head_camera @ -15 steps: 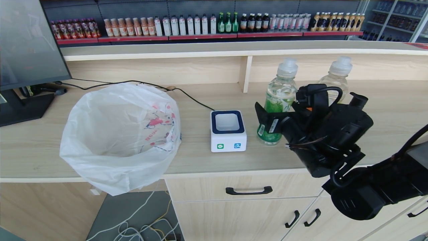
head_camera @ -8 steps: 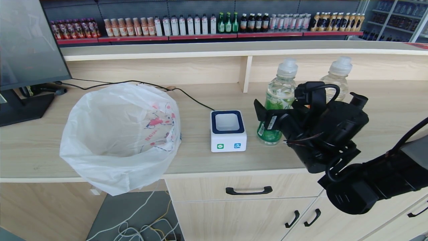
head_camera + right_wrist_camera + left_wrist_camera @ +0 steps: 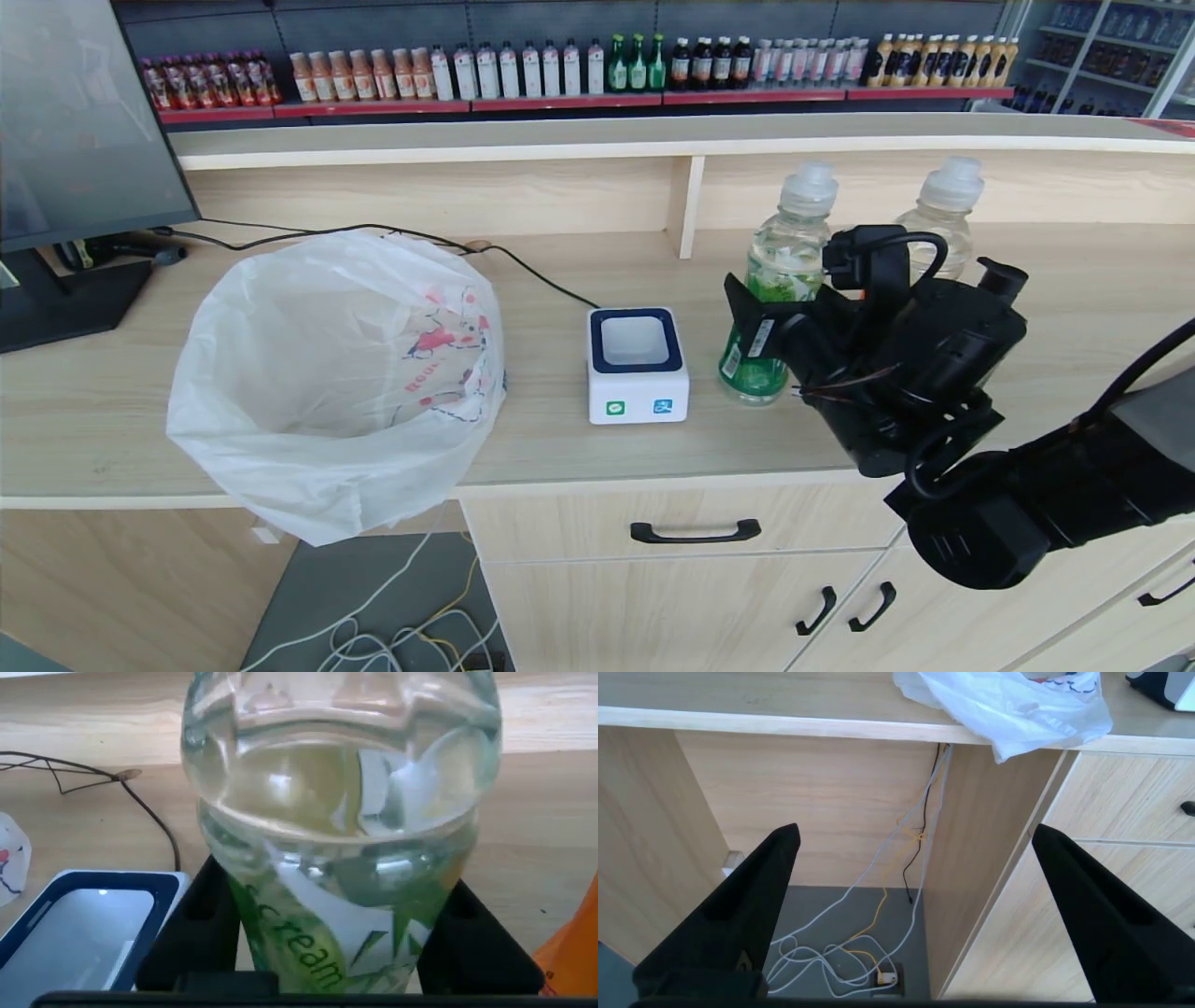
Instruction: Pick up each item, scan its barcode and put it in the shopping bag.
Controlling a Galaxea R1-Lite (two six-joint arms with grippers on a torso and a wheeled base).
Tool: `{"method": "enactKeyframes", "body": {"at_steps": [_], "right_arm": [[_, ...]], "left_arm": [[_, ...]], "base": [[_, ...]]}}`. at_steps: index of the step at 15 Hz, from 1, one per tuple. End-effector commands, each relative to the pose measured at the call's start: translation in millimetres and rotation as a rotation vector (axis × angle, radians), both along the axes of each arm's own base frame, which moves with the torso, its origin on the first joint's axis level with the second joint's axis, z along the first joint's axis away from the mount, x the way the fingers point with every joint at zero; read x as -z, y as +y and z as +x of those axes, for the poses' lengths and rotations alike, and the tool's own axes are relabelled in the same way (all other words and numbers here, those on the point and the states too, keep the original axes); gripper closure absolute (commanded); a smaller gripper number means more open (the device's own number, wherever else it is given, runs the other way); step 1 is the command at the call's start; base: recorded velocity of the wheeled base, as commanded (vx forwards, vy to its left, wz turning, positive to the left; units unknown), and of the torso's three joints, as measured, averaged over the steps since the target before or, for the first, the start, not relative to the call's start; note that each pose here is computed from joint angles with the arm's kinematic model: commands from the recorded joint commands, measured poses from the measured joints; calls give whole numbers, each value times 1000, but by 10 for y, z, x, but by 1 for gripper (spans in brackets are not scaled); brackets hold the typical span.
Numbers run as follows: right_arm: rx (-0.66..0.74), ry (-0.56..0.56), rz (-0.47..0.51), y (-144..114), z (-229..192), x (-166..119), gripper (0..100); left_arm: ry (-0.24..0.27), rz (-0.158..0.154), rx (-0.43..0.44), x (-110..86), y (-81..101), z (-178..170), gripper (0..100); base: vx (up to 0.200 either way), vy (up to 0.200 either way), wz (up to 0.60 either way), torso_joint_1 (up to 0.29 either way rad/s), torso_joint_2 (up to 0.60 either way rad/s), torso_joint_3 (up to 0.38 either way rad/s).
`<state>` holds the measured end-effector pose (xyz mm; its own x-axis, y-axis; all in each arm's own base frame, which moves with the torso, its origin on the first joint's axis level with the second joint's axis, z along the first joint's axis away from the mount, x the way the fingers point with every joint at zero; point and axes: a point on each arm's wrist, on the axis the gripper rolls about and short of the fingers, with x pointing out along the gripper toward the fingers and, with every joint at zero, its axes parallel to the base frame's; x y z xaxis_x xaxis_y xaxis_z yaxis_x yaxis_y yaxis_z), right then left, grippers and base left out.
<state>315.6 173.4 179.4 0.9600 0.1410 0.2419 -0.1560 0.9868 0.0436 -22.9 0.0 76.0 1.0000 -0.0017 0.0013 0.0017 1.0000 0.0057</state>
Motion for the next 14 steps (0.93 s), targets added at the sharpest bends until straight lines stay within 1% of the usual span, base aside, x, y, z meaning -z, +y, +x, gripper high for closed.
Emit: {"method": "enactKeyframes", "body": {"at_steps": [1, 10, 14], "right_arm": [[1, -1, 1, 0, 2, -3, 100], [-20, -14, 6, -13, -29, -46, 100], [-31, -52, 25, -32, -67, -174, 100]], "left_arm": [[0, 0, 0, 1, 0, 0, 0], [0, 0, 0, 1, 0, 0, 0], [0, 0, 0, 1, 0, 0, 0]], "base": [[0, 0, 0, 0, 0, 0], [0, 0, 0, 0, 0, 0], [0, 0, 0, 0, 0, 0]]}}
